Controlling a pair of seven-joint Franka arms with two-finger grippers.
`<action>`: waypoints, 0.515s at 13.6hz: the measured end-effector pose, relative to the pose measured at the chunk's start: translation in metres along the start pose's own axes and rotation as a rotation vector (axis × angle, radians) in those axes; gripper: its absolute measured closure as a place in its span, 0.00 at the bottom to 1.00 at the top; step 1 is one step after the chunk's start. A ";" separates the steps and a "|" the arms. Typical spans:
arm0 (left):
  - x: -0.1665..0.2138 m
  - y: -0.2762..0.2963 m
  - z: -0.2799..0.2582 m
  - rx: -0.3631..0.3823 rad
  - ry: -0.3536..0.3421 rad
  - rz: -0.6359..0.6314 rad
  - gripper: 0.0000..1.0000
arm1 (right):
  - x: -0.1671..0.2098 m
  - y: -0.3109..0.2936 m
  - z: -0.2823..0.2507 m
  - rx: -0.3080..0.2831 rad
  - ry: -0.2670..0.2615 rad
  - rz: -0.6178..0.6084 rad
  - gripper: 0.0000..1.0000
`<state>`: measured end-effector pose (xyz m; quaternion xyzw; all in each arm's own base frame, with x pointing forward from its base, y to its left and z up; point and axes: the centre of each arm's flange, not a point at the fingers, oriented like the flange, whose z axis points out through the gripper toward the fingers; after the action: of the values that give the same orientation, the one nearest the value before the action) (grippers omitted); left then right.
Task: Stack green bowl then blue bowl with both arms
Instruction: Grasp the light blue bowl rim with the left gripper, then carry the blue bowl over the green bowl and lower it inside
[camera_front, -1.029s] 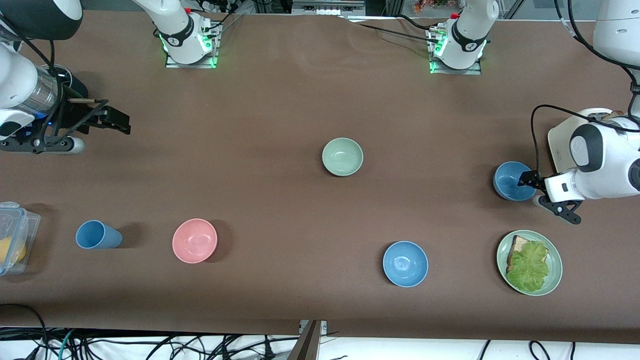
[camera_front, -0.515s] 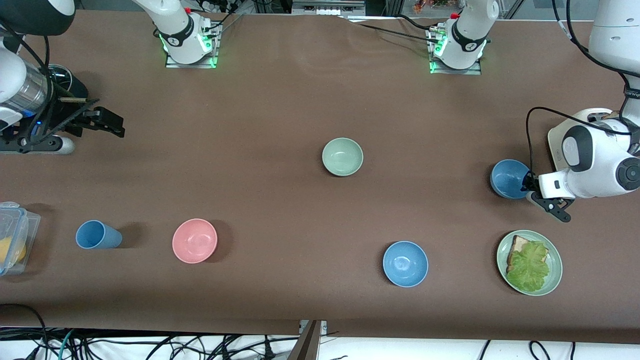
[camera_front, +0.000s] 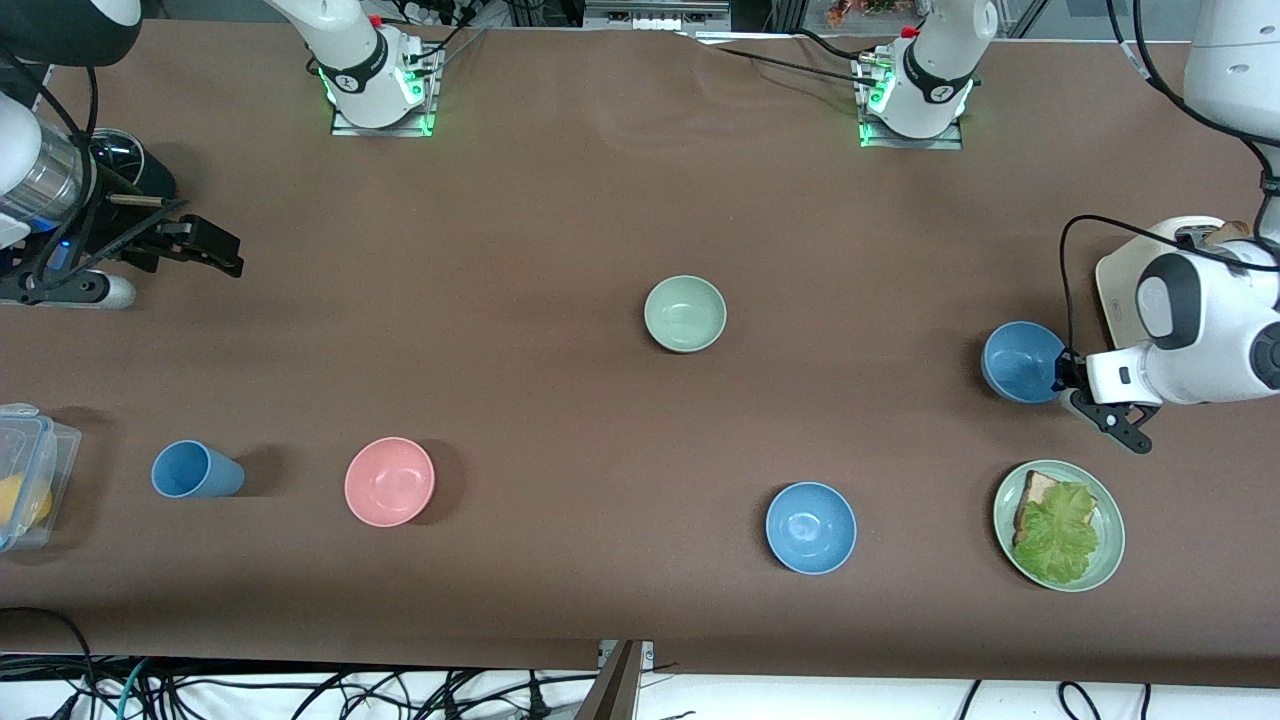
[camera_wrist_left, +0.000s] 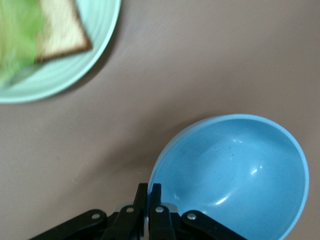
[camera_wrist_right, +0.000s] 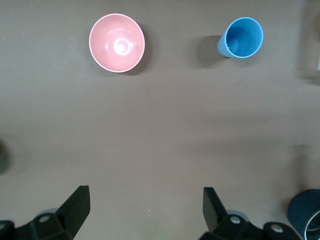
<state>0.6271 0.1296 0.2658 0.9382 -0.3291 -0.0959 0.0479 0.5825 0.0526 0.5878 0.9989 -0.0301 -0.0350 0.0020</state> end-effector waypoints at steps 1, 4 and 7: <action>0.017 0.013 -0.026 -0.014 -0.003 0.033 0.96 | 0.001 0.007 0.001 -0.001 -0.001 0.013 0.00; 0.077 0.075 -0.074 -0.024 0.023 0.162 0.96 | 0.004 0.019 0.002 -0.001 -0.003 0.034 0.00; 0.133 0.150 -0.066 -0.060 0.023 0.172 0.96 | 0.004 0.018 0.002 -0.002 -0.004 0.033 0.00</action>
<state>0.6517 -0.0691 0.3337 0.9056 -0.4049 -0.0904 0.0879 0.5851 0.0347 0.5852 0.9982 -0.0464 -0.0368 0.0033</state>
